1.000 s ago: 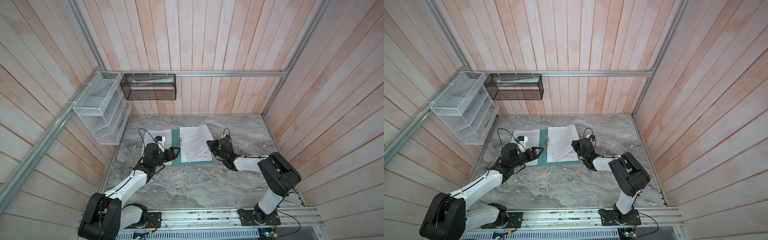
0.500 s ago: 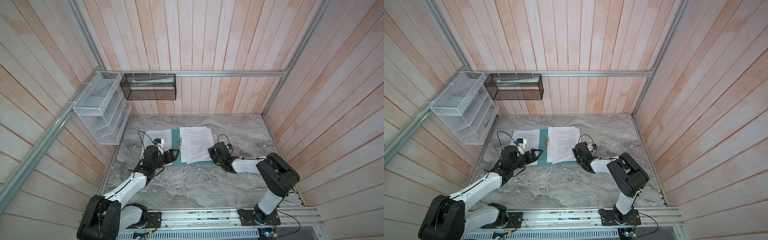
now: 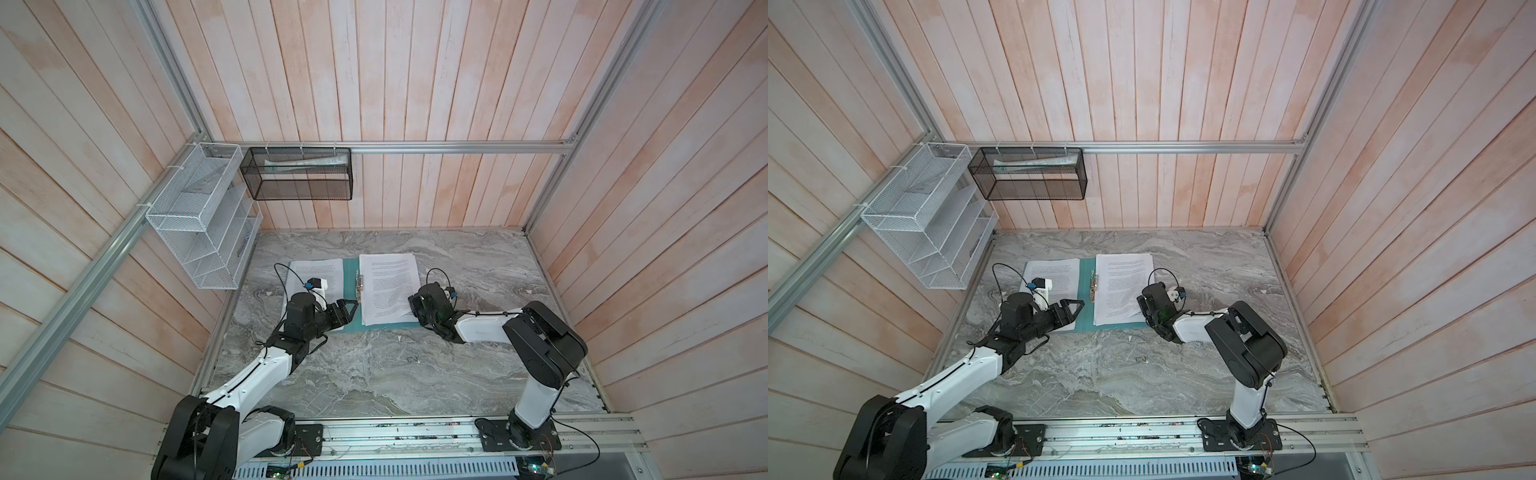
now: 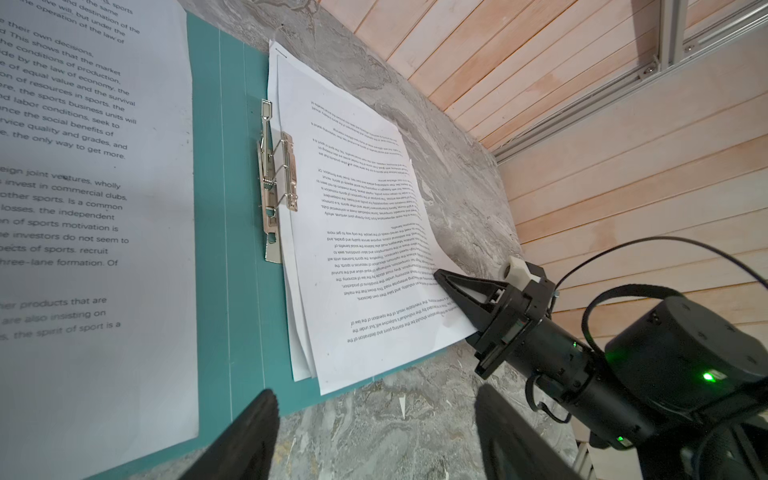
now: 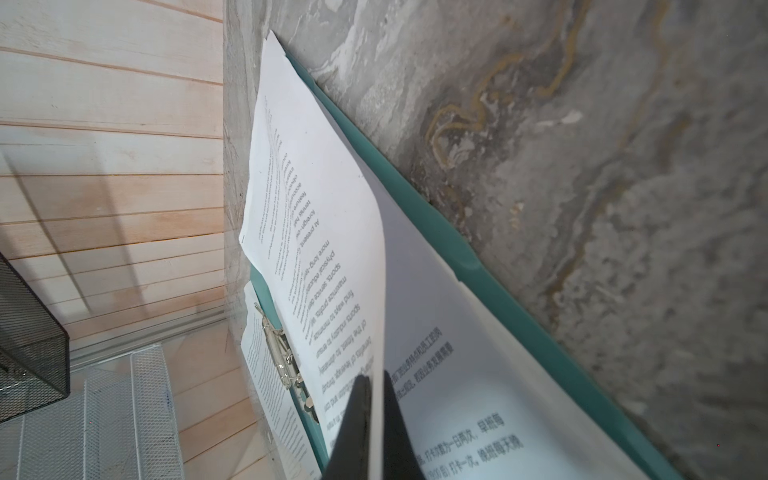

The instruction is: Put the files into the folder

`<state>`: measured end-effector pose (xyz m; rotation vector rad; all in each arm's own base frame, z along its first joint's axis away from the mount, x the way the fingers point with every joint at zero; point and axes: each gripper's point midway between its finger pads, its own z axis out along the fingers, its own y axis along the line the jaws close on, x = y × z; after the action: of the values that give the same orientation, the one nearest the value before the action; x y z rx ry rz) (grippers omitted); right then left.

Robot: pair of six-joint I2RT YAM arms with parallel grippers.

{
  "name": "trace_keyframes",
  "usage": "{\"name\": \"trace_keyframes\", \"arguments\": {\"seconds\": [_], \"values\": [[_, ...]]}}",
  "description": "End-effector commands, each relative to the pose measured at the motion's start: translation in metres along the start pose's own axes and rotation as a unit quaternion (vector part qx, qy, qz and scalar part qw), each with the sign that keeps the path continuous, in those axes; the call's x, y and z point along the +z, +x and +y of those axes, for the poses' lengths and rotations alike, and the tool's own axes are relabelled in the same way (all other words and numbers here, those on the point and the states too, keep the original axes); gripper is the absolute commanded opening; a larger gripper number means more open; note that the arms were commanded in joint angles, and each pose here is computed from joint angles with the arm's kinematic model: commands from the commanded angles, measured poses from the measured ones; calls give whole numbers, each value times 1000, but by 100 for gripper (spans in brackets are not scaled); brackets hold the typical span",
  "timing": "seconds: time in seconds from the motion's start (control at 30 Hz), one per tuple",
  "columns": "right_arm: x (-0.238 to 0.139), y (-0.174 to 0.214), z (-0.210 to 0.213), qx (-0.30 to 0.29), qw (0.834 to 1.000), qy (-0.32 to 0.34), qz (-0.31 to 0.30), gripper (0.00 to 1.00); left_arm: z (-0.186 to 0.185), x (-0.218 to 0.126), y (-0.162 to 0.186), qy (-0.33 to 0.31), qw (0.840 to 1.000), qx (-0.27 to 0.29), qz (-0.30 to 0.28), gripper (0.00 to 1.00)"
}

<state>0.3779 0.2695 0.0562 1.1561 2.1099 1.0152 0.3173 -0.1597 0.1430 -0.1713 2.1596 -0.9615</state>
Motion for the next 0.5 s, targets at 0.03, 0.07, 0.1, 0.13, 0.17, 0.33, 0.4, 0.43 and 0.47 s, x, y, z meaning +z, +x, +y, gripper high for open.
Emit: {"name": "trace_keyframes", "arguments": {"seconds": [0.03, 0.07, 0.1, 0.13, 0.17, 0.33, 0.4, 0.43, 0.47], "values": [[8, 7, -3, -2, 1000, 12, 5, 0, 8, -1, 3, -12, 1000, 3, -2, 77], [9, 8, -3, 1, 1000, 12, 7, 0, 8, -2, 3, -13, 1000, 3, -2, 77], [10, 8, -3, 1, 1000, 13, 8, 0, 8, -2, 3, -13, 1000, 4, -2, 77], [10, 8, -3, 4, 1000, 15, 7, 0, 8, -2, 3, -14, 1000, 4, -1, 77], [10, 9, -3, 3, 1000, 18, 9, 0, 9, -3, 4, -16, 1000, 3, -2, 77], [12, 11, -3, -4, 1000, 13, 14, 0, 10, -4, 5, -18, 1000, 5, -2, 77], [12, 13, 3, -15, 1000, -1, 19, 0, 12, -3, 7, -19, 1000, 3, 0, 77], [12, 14, 4, -16, 1000, -3, 22, 0, 12, -3, 6, -18, 1000, 3, -1, 77], [13, 15, 7, -21, 999, -9, 24, 0, 12, -2, 7, -18, 1000, 3, 1, 77]]}}
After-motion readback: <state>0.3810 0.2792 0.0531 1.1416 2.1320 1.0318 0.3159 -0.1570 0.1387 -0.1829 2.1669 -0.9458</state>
